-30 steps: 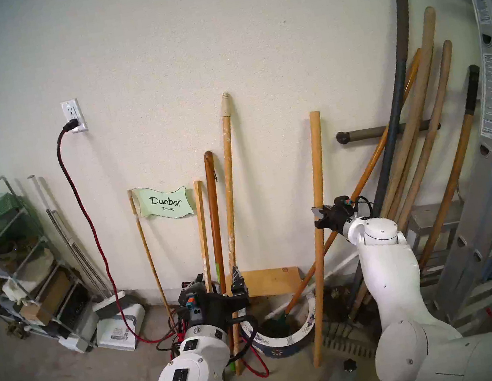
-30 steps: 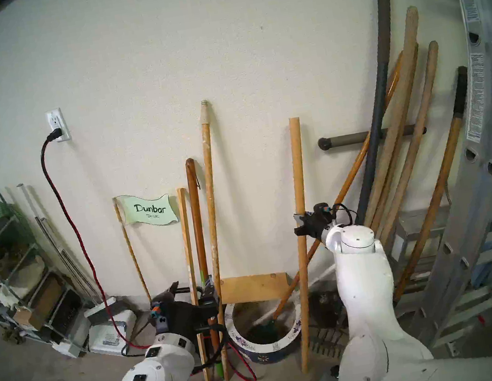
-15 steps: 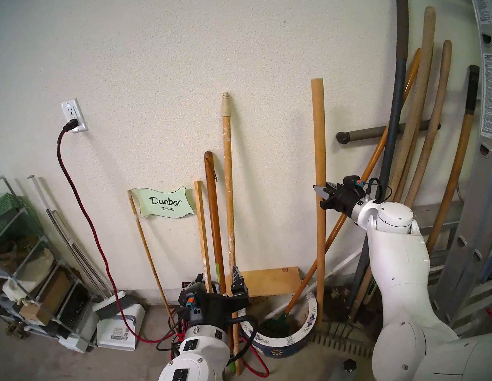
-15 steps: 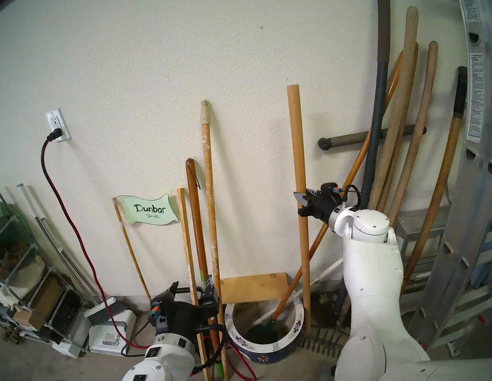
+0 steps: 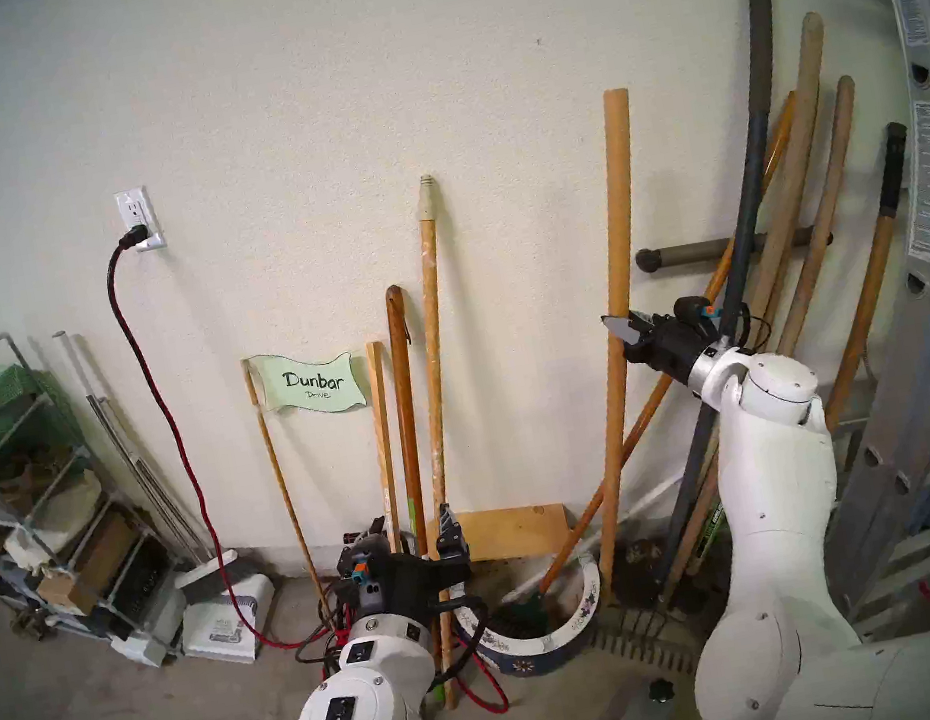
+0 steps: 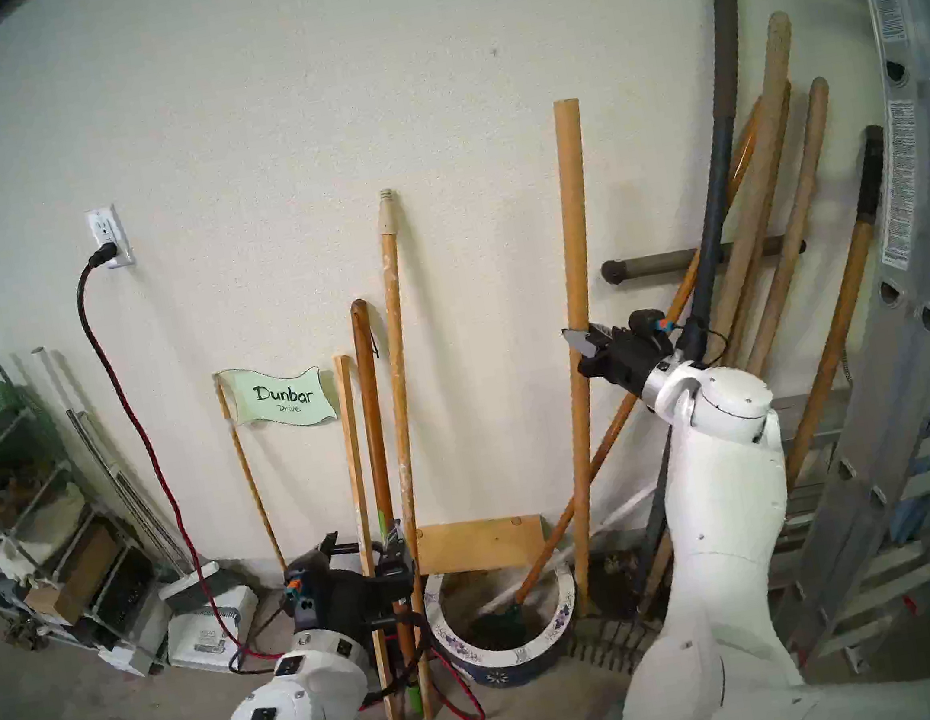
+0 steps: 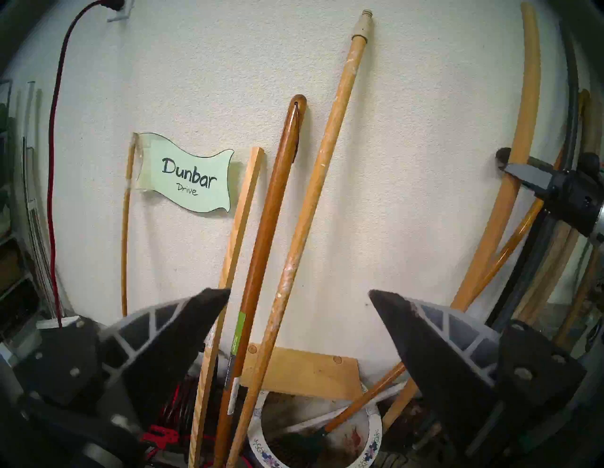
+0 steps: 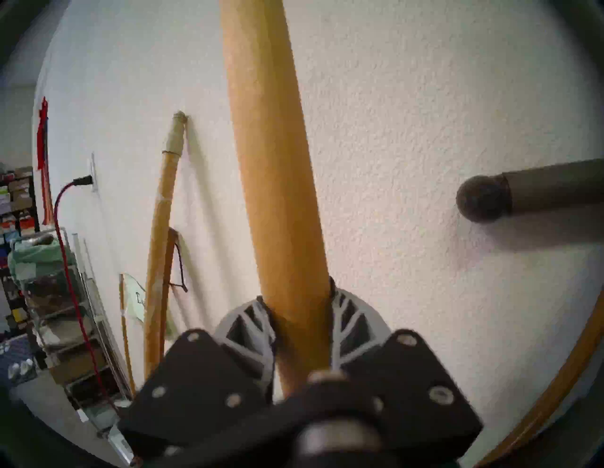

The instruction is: Put wooden sticks into the pot

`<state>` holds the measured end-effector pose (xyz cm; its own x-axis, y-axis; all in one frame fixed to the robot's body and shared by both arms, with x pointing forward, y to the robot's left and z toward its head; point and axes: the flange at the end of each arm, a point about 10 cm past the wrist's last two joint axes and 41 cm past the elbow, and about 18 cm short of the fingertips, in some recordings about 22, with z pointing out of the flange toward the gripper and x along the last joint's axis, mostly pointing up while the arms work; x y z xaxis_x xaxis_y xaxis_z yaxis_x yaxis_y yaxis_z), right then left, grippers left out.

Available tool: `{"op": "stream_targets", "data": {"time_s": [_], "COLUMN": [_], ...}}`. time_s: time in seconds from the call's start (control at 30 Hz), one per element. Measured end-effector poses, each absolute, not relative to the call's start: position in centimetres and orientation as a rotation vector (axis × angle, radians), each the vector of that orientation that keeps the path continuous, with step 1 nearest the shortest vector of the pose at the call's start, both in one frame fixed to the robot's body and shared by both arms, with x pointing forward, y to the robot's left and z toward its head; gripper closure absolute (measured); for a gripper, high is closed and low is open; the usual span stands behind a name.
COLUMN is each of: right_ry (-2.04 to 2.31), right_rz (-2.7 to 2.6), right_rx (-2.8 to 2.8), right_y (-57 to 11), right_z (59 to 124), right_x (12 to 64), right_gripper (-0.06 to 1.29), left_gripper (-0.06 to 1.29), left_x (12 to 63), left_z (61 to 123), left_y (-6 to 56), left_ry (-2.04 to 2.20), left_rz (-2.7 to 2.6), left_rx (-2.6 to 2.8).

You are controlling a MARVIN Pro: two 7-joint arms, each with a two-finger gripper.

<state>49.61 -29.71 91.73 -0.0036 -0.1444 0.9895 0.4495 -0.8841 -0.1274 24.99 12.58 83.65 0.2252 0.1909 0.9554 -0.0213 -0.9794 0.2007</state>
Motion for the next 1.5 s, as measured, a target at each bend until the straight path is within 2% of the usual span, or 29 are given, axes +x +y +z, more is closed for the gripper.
{"op": "stream_targets", "data": {"time_s": [1.0, 1.5], "right_ry": [-0.29, -0.228], "right_rz": [-1.961, -1.939], "right_rx": [-1.655, -1.697], "right_y": [-30.3, -28.9], "right_z": [105.9, 108.5], "right_x": [44.3, 43.2], "right_gripper": [1.0, 1.0], "left_gripper": [0.01, 0.01], "left_x": [25.0, 25.0], "left_z": [83.6, 83.6], "left_y": [12.6, 12.6], "left_ry": [0.163, 0.165], "left_rz": [1.848, 1.849], "left_rx": [2.319, 2.322]}}
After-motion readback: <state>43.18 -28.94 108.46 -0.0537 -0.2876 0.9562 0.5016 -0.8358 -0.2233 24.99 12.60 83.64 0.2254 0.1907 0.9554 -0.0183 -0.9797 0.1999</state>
